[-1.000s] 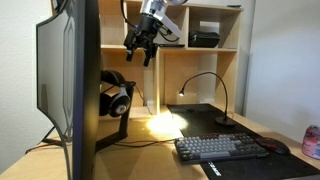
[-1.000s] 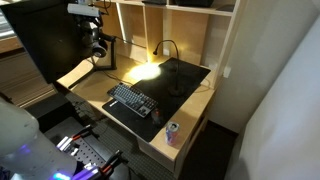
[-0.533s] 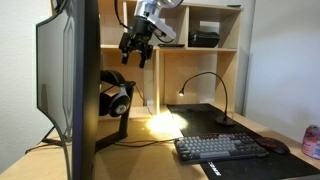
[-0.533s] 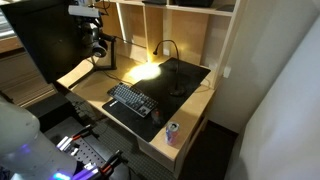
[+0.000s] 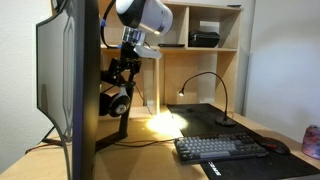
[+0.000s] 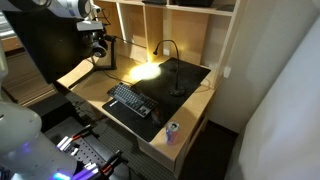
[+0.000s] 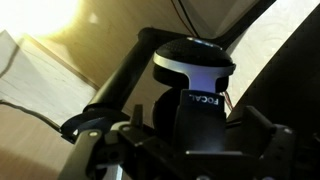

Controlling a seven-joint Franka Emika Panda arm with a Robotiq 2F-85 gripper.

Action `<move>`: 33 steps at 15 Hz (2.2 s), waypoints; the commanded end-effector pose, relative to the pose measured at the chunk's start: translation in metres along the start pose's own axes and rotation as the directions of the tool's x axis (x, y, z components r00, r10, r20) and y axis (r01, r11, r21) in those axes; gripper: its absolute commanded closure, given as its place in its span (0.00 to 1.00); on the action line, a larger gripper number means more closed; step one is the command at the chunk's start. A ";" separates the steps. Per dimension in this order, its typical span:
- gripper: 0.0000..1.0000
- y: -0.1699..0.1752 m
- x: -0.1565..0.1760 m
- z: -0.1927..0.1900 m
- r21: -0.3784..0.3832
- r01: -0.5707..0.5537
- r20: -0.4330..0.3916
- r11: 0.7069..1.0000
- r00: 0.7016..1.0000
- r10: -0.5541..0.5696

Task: Unhang and hang up the headphones on the back of the desktop computer

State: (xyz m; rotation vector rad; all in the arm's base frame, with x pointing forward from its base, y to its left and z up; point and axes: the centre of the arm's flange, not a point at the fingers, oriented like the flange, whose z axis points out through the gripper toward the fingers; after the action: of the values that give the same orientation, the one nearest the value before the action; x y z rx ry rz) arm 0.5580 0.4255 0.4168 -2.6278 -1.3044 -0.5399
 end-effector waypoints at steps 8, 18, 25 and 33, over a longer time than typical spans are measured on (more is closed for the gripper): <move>0.27 -0.005 0.012 0.001 0.020 -0.093 -0.075 0.995 0.993 0.095; 0.77 -0.003 0.013 0.005 0.009 -0.102 -0.087 0.995 0.991 0.102; 0.77 0.005 0.038 -0.088 0.098 -0.165 -0.259 0.981 0.948 0.185; 0.77 0.050 0.009 -0.146 0.156 -0.298 -0.372 0.942 0.866 0.335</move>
State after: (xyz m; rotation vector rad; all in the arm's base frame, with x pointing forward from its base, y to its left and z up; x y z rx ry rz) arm 0.5737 0.3952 0.5463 -2.4615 -0.8184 -0.7886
